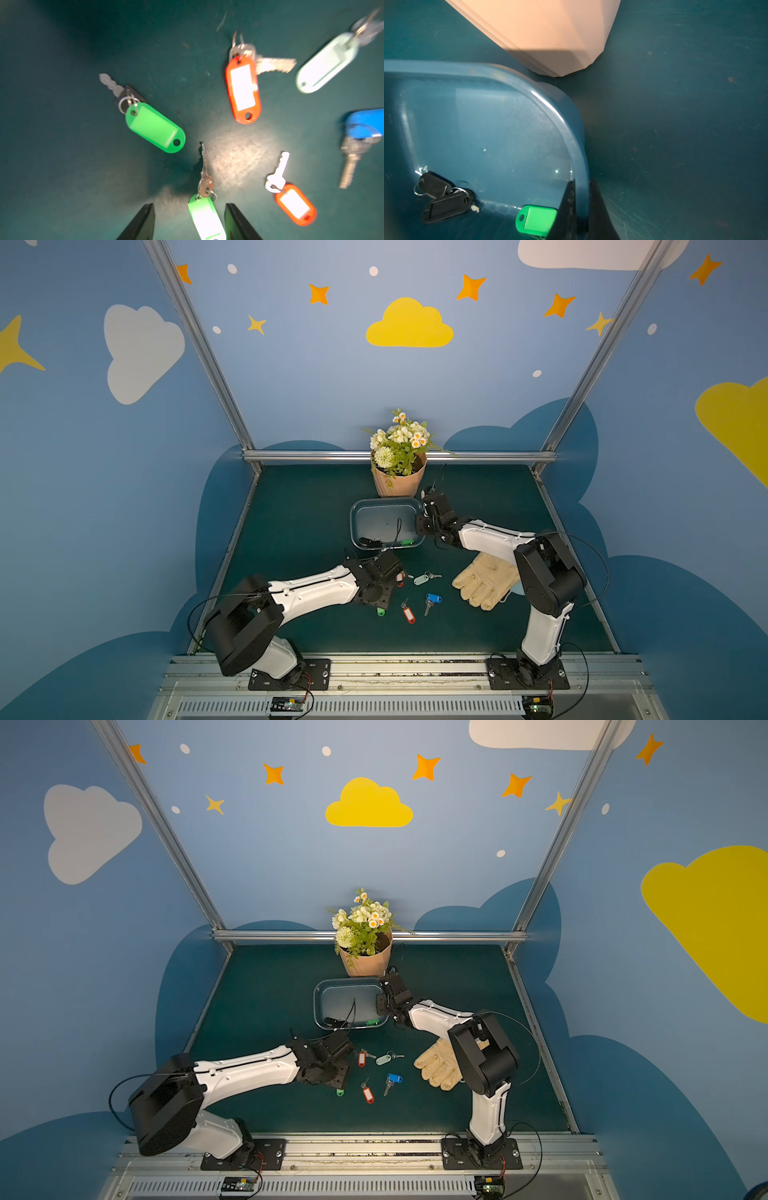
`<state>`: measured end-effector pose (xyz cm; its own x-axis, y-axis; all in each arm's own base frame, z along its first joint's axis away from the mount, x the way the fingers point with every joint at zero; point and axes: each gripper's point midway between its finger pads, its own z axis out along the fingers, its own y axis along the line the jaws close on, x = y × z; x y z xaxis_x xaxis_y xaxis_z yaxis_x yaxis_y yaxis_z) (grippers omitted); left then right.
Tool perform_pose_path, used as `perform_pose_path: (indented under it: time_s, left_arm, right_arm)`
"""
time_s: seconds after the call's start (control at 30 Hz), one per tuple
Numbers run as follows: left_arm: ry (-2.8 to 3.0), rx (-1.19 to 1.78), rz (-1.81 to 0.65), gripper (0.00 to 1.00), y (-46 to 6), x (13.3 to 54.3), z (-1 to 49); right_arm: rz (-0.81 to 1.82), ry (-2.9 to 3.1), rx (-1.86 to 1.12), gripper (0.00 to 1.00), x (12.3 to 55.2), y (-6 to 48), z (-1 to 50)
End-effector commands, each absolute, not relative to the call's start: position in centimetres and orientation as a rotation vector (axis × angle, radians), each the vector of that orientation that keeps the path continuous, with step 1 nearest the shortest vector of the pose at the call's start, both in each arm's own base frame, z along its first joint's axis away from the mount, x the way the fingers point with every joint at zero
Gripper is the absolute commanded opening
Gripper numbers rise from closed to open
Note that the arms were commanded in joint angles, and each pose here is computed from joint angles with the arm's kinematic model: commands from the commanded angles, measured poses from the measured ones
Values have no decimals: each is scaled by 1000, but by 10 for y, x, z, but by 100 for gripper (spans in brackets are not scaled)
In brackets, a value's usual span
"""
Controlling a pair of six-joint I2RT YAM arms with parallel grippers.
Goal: Take the keys out of the storage box
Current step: Place the key at the center of the board, then adjust the storage box at the center of the board.
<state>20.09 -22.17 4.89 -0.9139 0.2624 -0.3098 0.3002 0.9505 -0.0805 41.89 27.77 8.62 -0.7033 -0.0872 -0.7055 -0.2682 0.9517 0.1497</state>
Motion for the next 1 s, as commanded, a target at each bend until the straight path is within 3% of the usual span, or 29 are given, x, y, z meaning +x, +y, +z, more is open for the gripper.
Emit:
perform_pose_path:
  time_s: [0.0, 0.1, 0.17, 0.2, 0.23, 0.5, 0.63, 0.73, 0.83, 0.97]
  left_arm:
    - [2798, 418, -181, 67, -216, 197, 66]
    - [2784, 410, -184, 75, -211, 197, 77]
    - [2767, 381, -194, 87, -206, 201, 85]
    - [2752, 361, -211, 100, -203, 205, 90]
    - [2736, 319, -234, 100, -199, 212, 96]
    - [2492, -116, -571, 100, -156, 283, 152]
    - [2440, -242, -617, 100, -132, 311, 160]
    - [2436, -294, -695, 91, -124, 329, 156]
    - [2444, -335, -732, 75, -115, 341, 149]
    - [2460, -366, -685, 70, -100, 348, 143]
  right_arm:
    - [286, 2350, -254, 0, 419, 275, 94]
    - [294, 2348, -252, 0, 419, 276, 96]
    - [300, 2342, -253, 0, 418, 277, 100]
    - [298, 2339, -251, 0, 418, 276, 101]
    - [301, 2333, -250, 0, 418, 276, 103]
    - [346, 2271, -253, 0, 412, 279, 112]
    - [383, 2212, -267, 0, 408, 289, 113]
    - [426, 2178, -272, 0, 407, 302, 113]
    - [472, 2138, -295, 0, 409, 318, 117]
    - [550, 2073, -328, 0, 413, 344, 121]
